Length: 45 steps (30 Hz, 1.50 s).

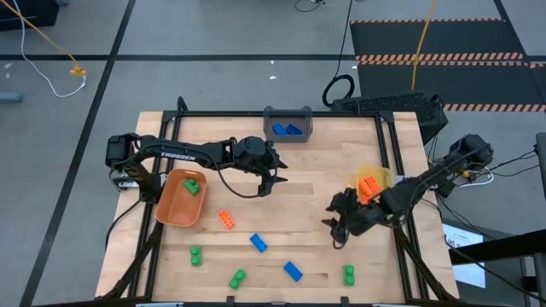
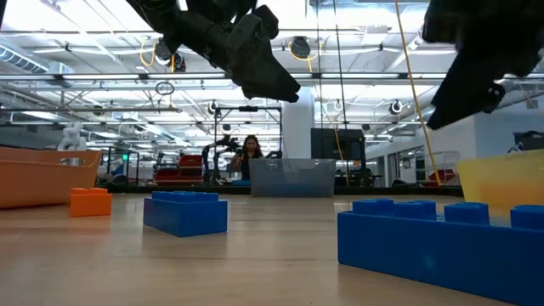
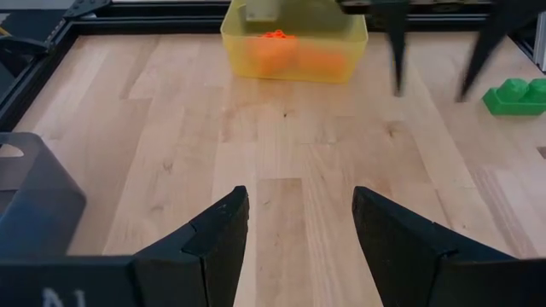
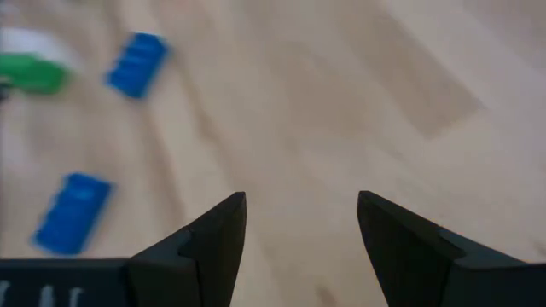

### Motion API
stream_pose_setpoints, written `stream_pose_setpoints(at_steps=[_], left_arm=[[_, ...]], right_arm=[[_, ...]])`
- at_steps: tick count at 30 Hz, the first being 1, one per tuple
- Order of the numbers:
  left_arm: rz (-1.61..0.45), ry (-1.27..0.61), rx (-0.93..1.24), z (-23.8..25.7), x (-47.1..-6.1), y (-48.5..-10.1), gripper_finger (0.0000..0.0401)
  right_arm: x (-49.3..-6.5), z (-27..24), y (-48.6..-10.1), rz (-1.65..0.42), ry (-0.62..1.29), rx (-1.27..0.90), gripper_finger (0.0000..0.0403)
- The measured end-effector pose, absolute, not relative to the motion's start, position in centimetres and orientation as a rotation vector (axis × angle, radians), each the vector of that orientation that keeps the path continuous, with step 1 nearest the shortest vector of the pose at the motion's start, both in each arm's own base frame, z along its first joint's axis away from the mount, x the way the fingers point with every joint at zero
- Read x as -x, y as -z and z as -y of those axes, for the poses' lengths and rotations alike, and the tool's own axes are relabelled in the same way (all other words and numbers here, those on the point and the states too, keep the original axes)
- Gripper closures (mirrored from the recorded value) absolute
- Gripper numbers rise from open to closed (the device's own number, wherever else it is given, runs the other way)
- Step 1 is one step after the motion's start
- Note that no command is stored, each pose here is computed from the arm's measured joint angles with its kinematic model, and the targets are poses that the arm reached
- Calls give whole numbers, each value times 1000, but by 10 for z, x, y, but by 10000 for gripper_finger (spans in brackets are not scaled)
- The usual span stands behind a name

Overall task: Sort & place blocks by color
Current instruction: Put the green game piece into the orange bin

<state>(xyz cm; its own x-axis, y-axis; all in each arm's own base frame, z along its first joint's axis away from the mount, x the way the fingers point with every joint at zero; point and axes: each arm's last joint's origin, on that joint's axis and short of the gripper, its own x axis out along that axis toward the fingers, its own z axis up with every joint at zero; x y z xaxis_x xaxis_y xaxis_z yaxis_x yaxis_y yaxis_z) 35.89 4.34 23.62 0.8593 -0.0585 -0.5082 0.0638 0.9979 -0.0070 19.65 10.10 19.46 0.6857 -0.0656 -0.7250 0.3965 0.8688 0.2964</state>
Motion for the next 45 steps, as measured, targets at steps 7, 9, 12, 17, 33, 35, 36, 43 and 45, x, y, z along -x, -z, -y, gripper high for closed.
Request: stream_pose_setpoints(at_steps=[7,9,12,17,33,35,36,43,45], left_arm=[[-533,70,-6,-41,-359,-236,192],[-533,74,-4,-39,-359,-236,192],[-532,75,-7,-39,-360,-236,192],[-530,74,-8,-39,-360,-236,192],[-531,76,-11,-39,-360,-236,192],[-533,76,-10,-39,-359,-236,192],[-533,76,-11,-39,-359,-236,192],[-538,78,-16,-39,-359,-236,192],[-539,78,-17,-39,-359,-236,192]], right_arm=[[-192,-119,-195,-752,200,-447,188],[-194,-123,-192,-748,193,-446,188],[-200,-130,-184,-746,182,-452,188],[-212,-141,-175,-781,167,-434,188],[-273,-179,-235,-1143,197,-82,188],[-278,-184,-232,-1206,187,-85,188],[-280,-186,-230,-1236,184,-92,188],[-283,-199,-216,-1326,178,-137,188],[-281,-203,-218,-1317,176,-154,188]])
